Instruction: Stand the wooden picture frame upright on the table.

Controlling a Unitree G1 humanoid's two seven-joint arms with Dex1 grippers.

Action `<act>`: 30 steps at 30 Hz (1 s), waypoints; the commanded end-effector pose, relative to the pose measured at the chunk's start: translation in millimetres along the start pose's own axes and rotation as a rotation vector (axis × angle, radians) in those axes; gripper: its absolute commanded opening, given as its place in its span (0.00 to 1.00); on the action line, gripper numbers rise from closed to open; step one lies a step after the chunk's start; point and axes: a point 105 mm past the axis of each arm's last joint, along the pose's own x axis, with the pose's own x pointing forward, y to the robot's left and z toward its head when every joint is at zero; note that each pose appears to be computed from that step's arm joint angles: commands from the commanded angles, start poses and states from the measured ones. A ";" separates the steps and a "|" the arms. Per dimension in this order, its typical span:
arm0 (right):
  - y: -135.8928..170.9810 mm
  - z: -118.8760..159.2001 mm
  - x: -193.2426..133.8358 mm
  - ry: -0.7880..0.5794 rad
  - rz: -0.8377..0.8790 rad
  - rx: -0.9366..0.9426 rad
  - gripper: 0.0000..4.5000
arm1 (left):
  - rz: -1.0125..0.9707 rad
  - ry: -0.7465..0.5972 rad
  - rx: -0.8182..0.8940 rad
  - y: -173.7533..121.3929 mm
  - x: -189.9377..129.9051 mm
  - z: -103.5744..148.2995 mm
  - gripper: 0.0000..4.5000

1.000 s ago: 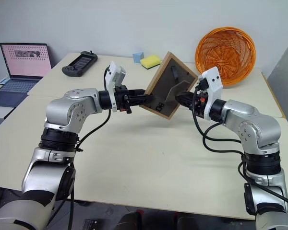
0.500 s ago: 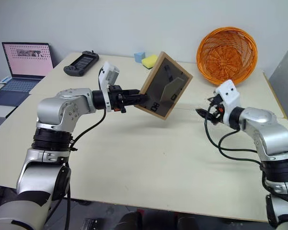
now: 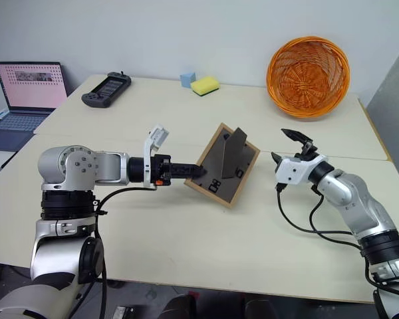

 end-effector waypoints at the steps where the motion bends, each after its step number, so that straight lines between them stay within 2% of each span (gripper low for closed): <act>1: -10.2 8.8 5.1 -0.073 -0.081 -0.060 0.82 | -0.056 -0.071 0.059 -20.8 -7.5 18.4 0.29; 8: 3.3 10.9 3.8 -0.100 -0.071 -0.062 0.82 | -0.061 -0.108 0.065 -28.2 -10.4 31.0 0.29; 15: 9.7 25.4 12.6 -0.146 -0.095 -0.058 0.82 | -0.109 -0.104 0.061 -38.5 -3.0 30.5 0.29; 20: 6.3 33.7 19.0 -0.170 -0.127 -0.058 0.82 | -0.127 -0.085 0.051 -41.3 0.3 24.6 0.29; 24: -10.9 50.8 28.7 -0.224 -0.211 -0.059 0.82 | -0.142 -0.071 0.015 -41.1 8.0 19.2 0.29; 30: -13.6 56.0 31.3 -0.249 -0.222 -0.082 0.82 | -0.143 -0.066 0.007 -42.2 7.1 16.7 0.29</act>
